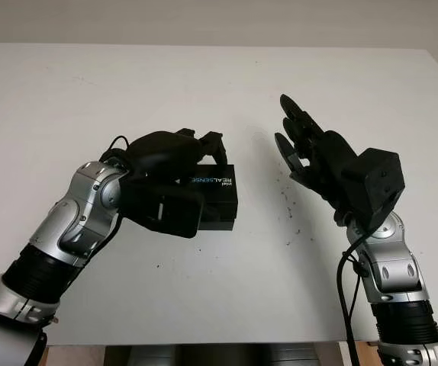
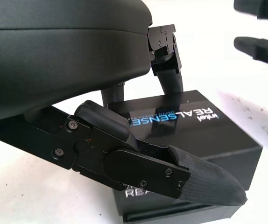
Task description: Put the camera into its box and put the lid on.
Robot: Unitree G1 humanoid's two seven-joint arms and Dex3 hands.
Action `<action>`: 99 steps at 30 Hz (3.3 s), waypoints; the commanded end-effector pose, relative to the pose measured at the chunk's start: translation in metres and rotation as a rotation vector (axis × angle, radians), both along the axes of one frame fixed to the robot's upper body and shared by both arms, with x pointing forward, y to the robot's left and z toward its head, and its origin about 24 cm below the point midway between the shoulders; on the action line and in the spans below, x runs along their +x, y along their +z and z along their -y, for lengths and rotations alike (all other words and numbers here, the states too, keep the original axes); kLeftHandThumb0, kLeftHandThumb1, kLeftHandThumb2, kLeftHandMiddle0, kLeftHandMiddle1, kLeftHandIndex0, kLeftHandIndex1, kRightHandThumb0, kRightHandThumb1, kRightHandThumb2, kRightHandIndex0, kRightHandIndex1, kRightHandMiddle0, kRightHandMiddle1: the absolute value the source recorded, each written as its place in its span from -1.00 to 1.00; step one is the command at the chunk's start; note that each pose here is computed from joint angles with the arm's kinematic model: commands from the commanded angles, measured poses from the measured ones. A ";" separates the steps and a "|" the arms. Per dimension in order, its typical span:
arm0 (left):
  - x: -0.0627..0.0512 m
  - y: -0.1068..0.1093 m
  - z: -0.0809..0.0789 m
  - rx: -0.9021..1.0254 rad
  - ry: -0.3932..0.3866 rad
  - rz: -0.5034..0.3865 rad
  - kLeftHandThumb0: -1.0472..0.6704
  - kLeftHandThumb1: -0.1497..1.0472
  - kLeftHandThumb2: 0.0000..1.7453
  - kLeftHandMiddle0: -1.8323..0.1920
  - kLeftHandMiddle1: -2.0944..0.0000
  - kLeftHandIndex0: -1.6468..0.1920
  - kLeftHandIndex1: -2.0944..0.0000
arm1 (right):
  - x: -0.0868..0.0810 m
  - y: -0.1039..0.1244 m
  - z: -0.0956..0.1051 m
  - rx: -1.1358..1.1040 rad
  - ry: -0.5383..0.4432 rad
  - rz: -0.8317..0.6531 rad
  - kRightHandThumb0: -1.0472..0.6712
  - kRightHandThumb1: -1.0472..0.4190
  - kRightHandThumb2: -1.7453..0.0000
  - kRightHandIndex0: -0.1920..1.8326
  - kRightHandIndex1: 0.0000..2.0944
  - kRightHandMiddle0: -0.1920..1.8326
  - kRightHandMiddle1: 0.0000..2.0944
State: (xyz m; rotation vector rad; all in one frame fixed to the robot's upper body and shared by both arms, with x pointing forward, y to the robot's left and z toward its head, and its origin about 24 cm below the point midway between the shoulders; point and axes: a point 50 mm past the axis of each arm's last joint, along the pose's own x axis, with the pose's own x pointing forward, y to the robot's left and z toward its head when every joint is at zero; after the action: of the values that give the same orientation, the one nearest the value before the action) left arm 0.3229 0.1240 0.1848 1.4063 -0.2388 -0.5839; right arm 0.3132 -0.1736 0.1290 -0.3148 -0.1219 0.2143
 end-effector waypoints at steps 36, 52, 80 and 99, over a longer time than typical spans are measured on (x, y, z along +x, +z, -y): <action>-0.013 0.013 -0.003 0.015 -0.011 0.061 -0.10 1.00 -0.72 0.45 -1.00 0.81 -0.99 | -0.002 0.002 -0.001 0.012 0.002 0.011 -0.54 -1.00 0.37 -0.79 -0.95 -0.79 -0.95; -0.013 -0.006 -0.001 0.007 -0.068 0.070 -0.07 1.00 -0.70 0.25 -1.00 0.83 -0.98 | -0.002 0.002 -0.002 0.016 0.000 0.014 -0.53 -1.00 0.37 -0.79 -0.95 -0.79 -0.95; -0.002 -0.012 -0.004 0.013 0.006 0.176 -0.06 1.00 -0.77 0.34 -1.00 0.73 -0.70 | -0.003 0.001 -0.001 0.018 0.002 0.003 -0.54 -1.00 0.37 -0.80 -0.95 -0.80 -0.95; -0.031 -0.023 -0.009 0.298 -0.025 0.123 -0.86 1.00 -0.37 1.00 1.00 1.00 1.00 | -0.004 -0.001 0.000 0.025 0.005 0.000 -0.54 -1.00 0.38 -0.80 -0.95 -0.80 -0.95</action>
State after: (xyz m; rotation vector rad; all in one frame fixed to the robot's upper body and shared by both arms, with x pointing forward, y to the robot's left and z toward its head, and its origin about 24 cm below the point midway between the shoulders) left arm 0.2949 0.1321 0.1600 1.7207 -0.2685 -0.5749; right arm 0.3102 -0.1727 0.1251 -0.2924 -0.1062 0.2205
